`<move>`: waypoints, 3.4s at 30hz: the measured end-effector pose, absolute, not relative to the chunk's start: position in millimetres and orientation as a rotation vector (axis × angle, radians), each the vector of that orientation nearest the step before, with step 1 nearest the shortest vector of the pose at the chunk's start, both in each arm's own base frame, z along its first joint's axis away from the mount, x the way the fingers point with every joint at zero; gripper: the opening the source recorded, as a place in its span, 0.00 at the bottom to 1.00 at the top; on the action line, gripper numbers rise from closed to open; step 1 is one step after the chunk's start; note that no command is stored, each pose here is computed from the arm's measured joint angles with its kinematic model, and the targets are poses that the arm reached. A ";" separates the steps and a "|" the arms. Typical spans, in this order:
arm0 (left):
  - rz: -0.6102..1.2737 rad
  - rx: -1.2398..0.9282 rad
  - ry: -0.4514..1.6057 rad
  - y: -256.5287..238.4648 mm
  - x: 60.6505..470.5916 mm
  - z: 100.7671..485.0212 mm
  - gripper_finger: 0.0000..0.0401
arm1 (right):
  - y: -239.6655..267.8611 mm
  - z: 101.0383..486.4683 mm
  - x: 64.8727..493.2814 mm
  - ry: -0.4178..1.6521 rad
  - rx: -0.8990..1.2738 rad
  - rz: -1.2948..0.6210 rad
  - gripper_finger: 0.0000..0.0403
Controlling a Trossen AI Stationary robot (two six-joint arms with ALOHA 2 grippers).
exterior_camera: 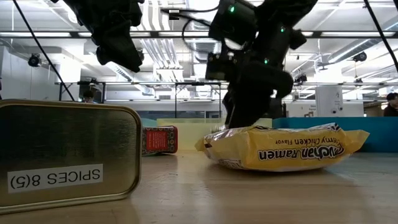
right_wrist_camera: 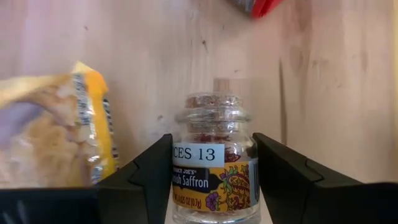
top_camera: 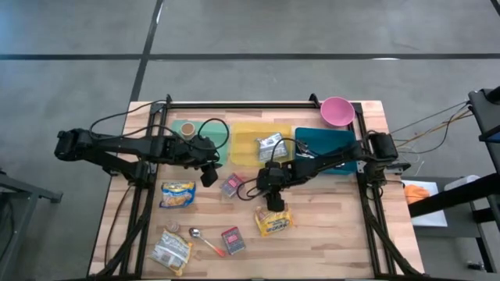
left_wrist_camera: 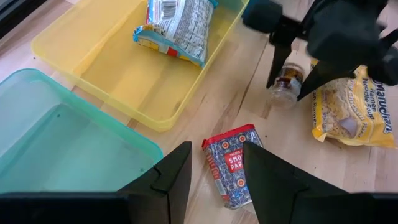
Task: Pick & Place Food Item
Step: Put the brown seasoning bottle into the green bin
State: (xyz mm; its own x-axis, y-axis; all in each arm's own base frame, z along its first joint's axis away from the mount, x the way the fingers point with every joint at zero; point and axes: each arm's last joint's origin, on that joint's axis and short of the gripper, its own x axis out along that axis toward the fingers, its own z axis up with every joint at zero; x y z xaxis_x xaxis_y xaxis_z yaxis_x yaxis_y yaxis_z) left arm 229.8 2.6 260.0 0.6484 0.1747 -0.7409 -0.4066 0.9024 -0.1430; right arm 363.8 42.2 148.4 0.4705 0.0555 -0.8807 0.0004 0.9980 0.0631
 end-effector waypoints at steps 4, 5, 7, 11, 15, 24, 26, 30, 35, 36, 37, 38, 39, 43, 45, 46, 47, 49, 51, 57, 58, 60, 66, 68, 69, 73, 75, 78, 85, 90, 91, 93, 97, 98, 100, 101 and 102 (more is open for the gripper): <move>0.331 -0.316 0.770 2.6 232.1 262.1 0.37 | 44.9 155.5 363.1 1.057 0.055 0.042 0.46; 0.328 -0.317 0.758 2.6 233.0 263.0 0.37 | 46.0 157.3 362.3 1.056 0.056 0.044 0.46; 0.326 -0.319 0.746 2.6 233.9 263.8 0.37 | 46.4 163.0 361.4 1.039 0.066 0.042 0.46; 0.319 -0.300 0.727 2.7 235.2 265.3 0.37 | 50.0 175.5 358.9 1.003 0.090 0.039 0.46; 0.326 -0.284 0.676 3.3 238.1 266.1 0.37 | 54.9 192.3 354.3 0.956 0.161 0.022 0.46; 0.154 0.115 0.600 -3.2 250.5 255.4 0.37 | 74.8 238.5 338.8 0.783 0.432 -0.003 0.46; 0.114 0.196 0.547 -8.3 252.3 253.8 0.37 | 79.7 246.9 335.2 0.736 0.465 0.017 0.46; 0.005 0.414 0.434 -26.3 253.9 252.7 0.37 | 88.0 262.3 331.5 0.614 0.492 0.079 0.46; -0.125 0.561 0.344 -53.9 252.1 254.7 0.38 | 95.4 266.9 334.2 0.538 0.507 0.126 0.46; -0.149 0.568 0.331 -58.2 251.6 255.3 0.39 | 96.0 265.9 336.0 0.526 0.509 0.130 0.46; -0.174 0.569 0.314 -62.8 251.7 256.6 0.41 | 96.4 265.8 338.6 0.505 0.513 0.135 0.46; -0.199 0.565 0.288 -67.3 252.1 258.4 0.43 | 97.0 266.1 340.5 0.487 0.517 0.142 0.46; -0.225 0.564 0.269 -71.2 251.9 259.4 0.46 | 97.6 265.0 342.5 0.476 0.522 0.144 0.46; -0.302 0.593 0.216 -84.1 249.9 261.3 0.59 | 99.2 267.0 347.2 0.421 0.530 0.173 0.46; -0.320 0.626 0.207 -87.7 248.5 260.9 0.65 | 100.2 268.3 348.6 0.400 0.534 0.193 0.46; -0.324 0.633 0.201 -88.8 248.2 261.2 0.68 | 100.8 268.0 349.2 0.395 0.535 0.201 0.46; -0.325 0.635 0.196 -89.3 248.2 261.6 0.70 | 101.7 267.5 351.7 0.374 0.539 0.211 0.46; -0.319 0.629 0.171 -89.7 248.7 263.9 0.74 | 102.3 268.0 353.4 0.357 0.546 0.220 0.46; -0.318 0.621 0.151 -90.0 249.1 265.8 0.76 | 102.6 268.4 353.4 0.352 0.550 0.227 0.46; -0.441 0.585 0.100 -94.7 250.7 266.2 0.78 | 104.2 265.8 358.4 0.322 0.557 0.248 0.46; -0.459 0.572 0.111 -95.6 251.3 263.8 0.78 | 104.4 266.9 359.1 0.311 0.562 0.252 0.46; -0.486 0.552 0.111 -97.8 254.9 260.0 0.78 | 104.5 265.7 359.0 0.321 0.562 0.255 0.46; -0.489 0.570 0.128 -101.1 267.5 263.3 0.78 | 106.4 261.7 360.4 0.334 0.573 0.271 0.46; -0.486 0.572 0.136 -102.0 273.3 267.8 0.78 | 106.7 261.5 360.9 0.331 0.575 0.276 0.46; -0.489 0.577 0.158 -102.4 275.5 268.2 0.78 | 106.8 261.0 361.1 0.333 0.578 0.279 0.46; -0.486 0.578 0.203 -103.9 285.0 270.3 0.78 | 106.7 259.9 361.4 0.339 0.586 0.279 0.46; -0.483 0.579 0.207 -104.6 287.2 270.5 0.78 | 106.7 260.1 361.5 0.337 0.587 0.280 0.46; -0.482 0.579 0.207 -104.6 287.7 271.6 0.78 | 107.9 260.2 361.1 0.337 0.587 0.281 0.46; -0.463 0.581 0.219 -103.4 286.2 273.6 0.78 | 109.9 260.5 360.5 0.333 0.588 0.281 0.46; -0.464 0.585 0.259 -102.7 285.2 274.5 0.78 | 110.1 258.5 359.9 0.352 0.593 0.279 0.46; -0.463 0.574 0.267 -102.6 284.9 275.0 0.78 | 110.1 258.1 359.8 0.356 0.592 0.279 0.46; -0.457 0.551 0.287 -102.2 284.8 275.9 0.78 | 110.3 257.8 359.4 0.365 0.595 0.281 0.46; -0.460 0.545 0.312 -102.0 285.1 281.6 0.78 | 111.5 257.2 359.2 0.378 0.606 0.306 0.46; -0.460 0.546 0.314 -102.0 285.3 283.2 0.78 | 111.7 256.8 359.2 0.382 0.611 0.306 0.46; -0.461 0.545 0.312 -102.2 285.8 286.0 0.78 | 112.4 256.2 358.8 0.391 0.615 0.310 0.46; -0.460 0.545 0.309 -102.3 286.1 287.8 0.78 | 112.7 256.3 358.7 0.394 0.616 0.318 0.46; -0.464 0.544 0.304 -102.6 286.4 290.1 0.78 | 113.2 256.3 358.6 0.395 0.617 0.321 0.46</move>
State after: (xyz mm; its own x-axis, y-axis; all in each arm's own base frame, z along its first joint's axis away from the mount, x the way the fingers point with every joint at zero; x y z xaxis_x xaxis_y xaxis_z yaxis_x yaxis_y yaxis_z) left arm 286.4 -102.6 290.1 0.8536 -0.3405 -0.3943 0.4976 0.7569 0.4237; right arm 358.6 113.2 256.3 0.8771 0.4036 -0.2603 -0.1727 0.7708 0.6132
